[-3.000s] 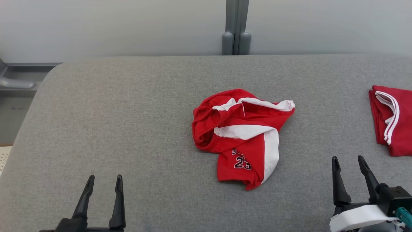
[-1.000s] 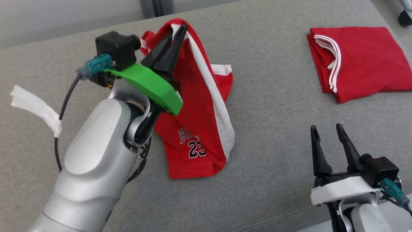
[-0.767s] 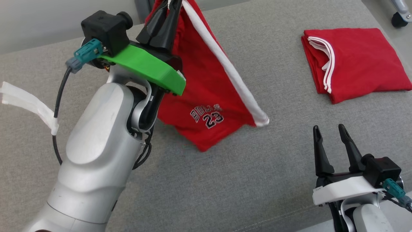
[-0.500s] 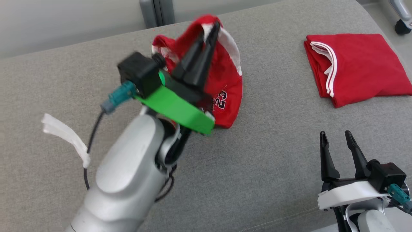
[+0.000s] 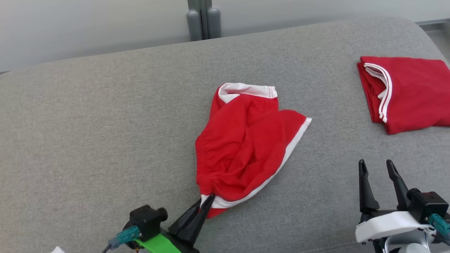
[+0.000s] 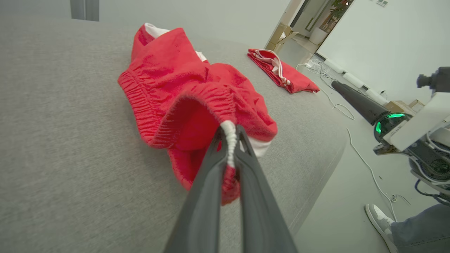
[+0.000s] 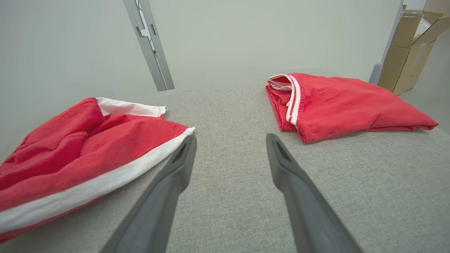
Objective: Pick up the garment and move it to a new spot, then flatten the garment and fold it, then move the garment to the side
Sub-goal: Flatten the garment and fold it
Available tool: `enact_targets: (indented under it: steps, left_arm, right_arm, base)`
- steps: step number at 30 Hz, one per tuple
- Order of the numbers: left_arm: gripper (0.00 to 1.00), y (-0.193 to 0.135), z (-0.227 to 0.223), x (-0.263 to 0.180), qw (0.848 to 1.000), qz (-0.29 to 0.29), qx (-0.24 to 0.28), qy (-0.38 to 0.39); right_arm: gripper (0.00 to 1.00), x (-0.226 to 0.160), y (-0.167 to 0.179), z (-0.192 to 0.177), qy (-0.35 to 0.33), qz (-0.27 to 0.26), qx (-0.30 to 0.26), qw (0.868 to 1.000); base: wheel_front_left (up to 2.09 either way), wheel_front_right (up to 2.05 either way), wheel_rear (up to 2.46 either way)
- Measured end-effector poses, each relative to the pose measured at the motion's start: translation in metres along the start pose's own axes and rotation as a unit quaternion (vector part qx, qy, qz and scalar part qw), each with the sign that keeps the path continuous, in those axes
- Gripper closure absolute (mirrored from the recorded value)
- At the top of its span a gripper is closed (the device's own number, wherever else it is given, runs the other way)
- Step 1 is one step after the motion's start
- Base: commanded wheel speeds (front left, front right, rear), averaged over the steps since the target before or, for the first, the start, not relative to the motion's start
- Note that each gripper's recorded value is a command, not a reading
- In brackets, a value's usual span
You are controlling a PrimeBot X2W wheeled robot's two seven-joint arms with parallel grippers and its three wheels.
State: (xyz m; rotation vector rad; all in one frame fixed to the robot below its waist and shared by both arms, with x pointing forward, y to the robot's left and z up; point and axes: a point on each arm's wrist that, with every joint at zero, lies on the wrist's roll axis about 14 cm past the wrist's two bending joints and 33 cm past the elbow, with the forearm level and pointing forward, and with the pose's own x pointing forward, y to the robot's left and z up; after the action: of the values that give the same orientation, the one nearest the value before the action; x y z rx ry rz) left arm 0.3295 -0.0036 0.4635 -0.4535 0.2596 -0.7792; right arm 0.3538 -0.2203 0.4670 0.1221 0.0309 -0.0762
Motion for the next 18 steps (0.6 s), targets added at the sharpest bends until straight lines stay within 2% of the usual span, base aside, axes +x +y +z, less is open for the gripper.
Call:
enact_targets:
  steps: [4, 7, 14, 15, 16, 17, 18]
  left_arm:
    - [1.0, 0.033, -0.012, -0.027, 0.997, 0.068, -0.018, 0.011]
    - [1.0, 0.052, -0.002, -0.038, 0.993, 0.109, -0.039, -0.014]
    - [1.0, 0.09, 0.009, -0.069, 0.983, 0.182, -0.017, -0.033]
    - [0.82, 0.092, 0.006, -0.072, 0.982, 0.187, -0.011, -0.028]
    - [0.73, 0.095, 0.005, -0.075, 0.981, 0.192, -0.008, -0.026]
    - [0.53, 0.097, 0.004, -0.077, 0.98, 0.197, -0.008, -0.025]
    - [0.25, 0.098, 0.004, -0.079, 0.979, 0.201, -0.007, -0.025]
  right_arm:
    - [0.0, 0.003, 0.012, -0.004, 0.006, 0.019, -0.005, 1.0]
    - [0.0, 0.006, 0.02, -0.005, 0.006, 0.033, -0.009, 0.999]
    - [0.0, 0.013, 0.039, -0.006, 0.007, 0.062, -0.012, 0.998]
    - [0.0, 0.014, 0.04, -0.006, 0.006, 0.064, -0.012, 0.998]
    - [0.0, 0.014, 0.041, -0.006, 0.006, 0.066, -0.013, 0.998]
    - [0.0, 0.014, 0.042, -0.005, 0.006, 0.067, -0.013, 0.998]
    - [0.0, 0.014, 0.043, -0.005, 0.006, 0.068, -0.014, 0.998]
  base:
    - [0.0, 0.0, 0.0]
    - [0.0, 0.0, 0.0]
    - [0.0, 0.0, 0.0]
    - [0.0, 0.0, 0.0]
    - [0.0, 0.0, 0.0]
    - [0.0, 0.0, 0.0]
    - [0.0, 0.0, 0.0]
